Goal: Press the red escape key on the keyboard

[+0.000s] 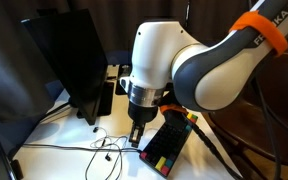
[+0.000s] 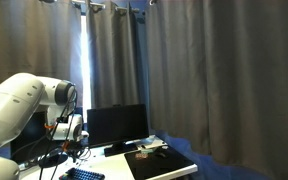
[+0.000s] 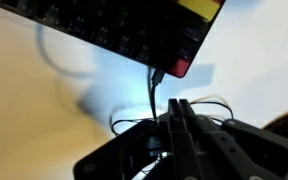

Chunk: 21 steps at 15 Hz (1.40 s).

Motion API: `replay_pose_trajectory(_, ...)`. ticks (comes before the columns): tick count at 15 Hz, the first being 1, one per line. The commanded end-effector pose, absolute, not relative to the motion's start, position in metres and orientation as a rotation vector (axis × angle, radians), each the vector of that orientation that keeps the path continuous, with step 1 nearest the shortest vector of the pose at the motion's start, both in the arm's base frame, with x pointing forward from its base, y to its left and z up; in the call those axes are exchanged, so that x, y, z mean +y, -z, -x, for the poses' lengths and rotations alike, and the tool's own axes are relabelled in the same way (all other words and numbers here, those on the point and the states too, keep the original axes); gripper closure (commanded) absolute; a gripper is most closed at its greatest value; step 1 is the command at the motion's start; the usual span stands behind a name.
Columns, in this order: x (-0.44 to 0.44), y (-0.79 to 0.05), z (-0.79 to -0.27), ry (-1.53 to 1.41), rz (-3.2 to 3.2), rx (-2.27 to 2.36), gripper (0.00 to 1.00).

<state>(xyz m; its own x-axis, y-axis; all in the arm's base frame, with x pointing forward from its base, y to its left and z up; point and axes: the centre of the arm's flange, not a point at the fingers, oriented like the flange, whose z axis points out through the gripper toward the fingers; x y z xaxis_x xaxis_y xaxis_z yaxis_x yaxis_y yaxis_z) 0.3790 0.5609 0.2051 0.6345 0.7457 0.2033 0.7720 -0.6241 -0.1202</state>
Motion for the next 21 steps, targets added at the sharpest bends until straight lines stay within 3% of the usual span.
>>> replay_pose_trajectory(1,0.552,-0.228,-0.385,0.223,2.659,-1.258,0.62)
replay_pose_trajectory(10,0.509,-0.299,-0.396,0.277,2.591,-1.37,0.0)
replay_pose_trajectory(21,0.455,-0.37,-0.361,0.183,2.399,-1.591,0.0)
